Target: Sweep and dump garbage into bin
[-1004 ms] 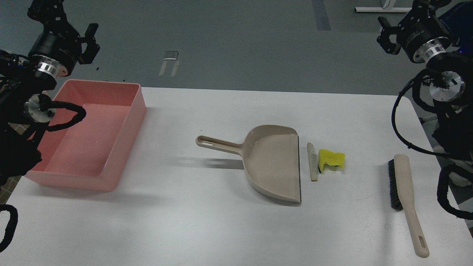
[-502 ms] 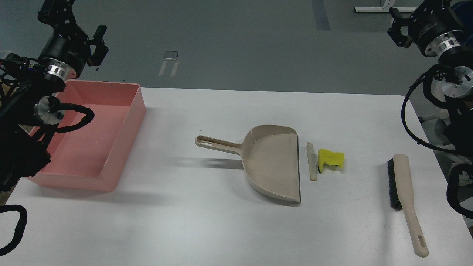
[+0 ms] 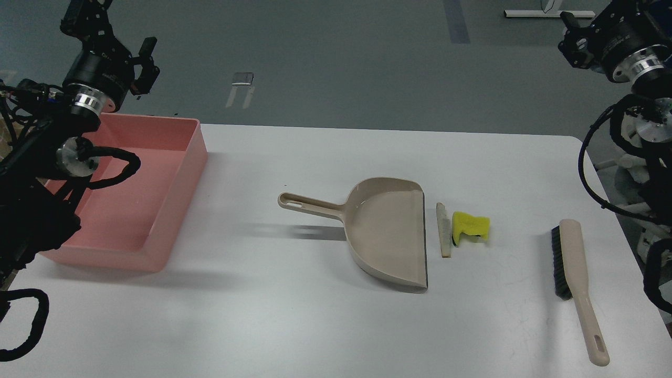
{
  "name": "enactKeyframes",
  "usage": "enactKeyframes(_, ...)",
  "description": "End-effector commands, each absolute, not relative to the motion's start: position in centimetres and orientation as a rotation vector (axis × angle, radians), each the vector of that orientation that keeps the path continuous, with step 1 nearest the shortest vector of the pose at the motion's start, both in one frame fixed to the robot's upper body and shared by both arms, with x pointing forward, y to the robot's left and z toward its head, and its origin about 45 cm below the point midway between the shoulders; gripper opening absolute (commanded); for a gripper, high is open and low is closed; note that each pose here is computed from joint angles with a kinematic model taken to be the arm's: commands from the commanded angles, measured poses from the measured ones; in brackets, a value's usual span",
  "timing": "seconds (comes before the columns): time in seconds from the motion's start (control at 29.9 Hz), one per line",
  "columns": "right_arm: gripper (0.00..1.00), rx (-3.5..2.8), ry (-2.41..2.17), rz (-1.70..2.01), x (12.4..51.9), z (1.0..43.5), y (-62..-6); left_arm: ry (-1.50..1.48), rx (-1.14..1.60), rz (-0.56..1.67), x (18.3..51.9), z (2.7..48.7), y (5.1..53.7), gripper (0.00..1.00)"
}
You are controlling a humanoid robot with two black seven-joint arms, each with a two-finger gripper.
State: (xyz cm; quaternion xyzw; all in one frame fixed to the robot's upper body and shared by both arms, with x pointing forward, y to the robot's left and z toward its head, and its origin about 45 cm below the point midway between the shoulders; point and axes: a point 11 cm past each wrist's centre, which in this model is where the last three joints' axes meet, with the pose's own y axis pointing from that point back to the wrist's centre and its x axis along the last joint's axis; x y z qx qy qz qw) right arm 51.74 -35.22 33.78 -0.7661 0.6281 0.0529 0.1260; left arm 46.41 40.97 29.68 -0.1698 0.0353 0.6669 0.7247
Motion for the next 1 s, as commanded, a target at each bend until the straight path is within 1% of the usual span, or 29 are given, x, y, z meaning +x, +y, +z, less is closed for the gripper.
enactKeyframes(0.0, 1.00, -2.252, 1.823, 0.137, 50.9, 33.2, -35.6, 0.083, -0.385, 1.472, 46.3, 29.8, 41.1, 0.98)
enactKeyframes(0.17, 1.00, -2.226, 1.845, 0.107, 49.4, 33.1, -37.7, 0.047, -0.375, 1.429, 46.0, 31.3, 40.7, 0.98)
enactKeyframes(0.23, 1.00, -2.187, 1.861, 0.124, 48.6, 32.4, -38.9, 0.031, -0.364, 1.401, 45.9, 32.0, 40.4, 0.98)
enactKeyframes(0.4, 1.00, -2.141, 1.881, 0.135, 46.4, 31.0, -41.0, 0.051, -0.346, 1.349, 44.4, 30.7, 39.8, 0.97)
enactKeyframes(0.47, 1.00, -2.137, 1.894, 0.144, 45.0, 29.8, -41.7, 0.042, -0.323, 1.323, 42.8, 30.5, 39.8, 0.97)
enactKeyframes(0.54, 1.00, -2.131, 1.901, 0.154, 44.2, 29.1, -42.0, 0.042, -0.320, 1.286, 41.6, 30.5, 38.8, 0.98)
enactKeyframes(0.74, 1.00, -2.081, 1.944, 0.186, 42.7, 27.7, -43.6, 0.040, -0.258, 1.203, 38.1, 30.7, 35.8, 0.98)
enactKeyframes(0.8, 1.00, -2.073, 1.950, 0.189, 42.5, 27.5, -43.9, 0.041, -0.236, 1.179, 37.1, 30.6, 35.6, 0.98)
enactKeyframes(0.97, 1.00, -2.043, 1.967, 0.173, 41.9, 27.9, -45.0, 0.076, -0.161, 1.056, 32.4, 29.9, 33.8, 0.98)
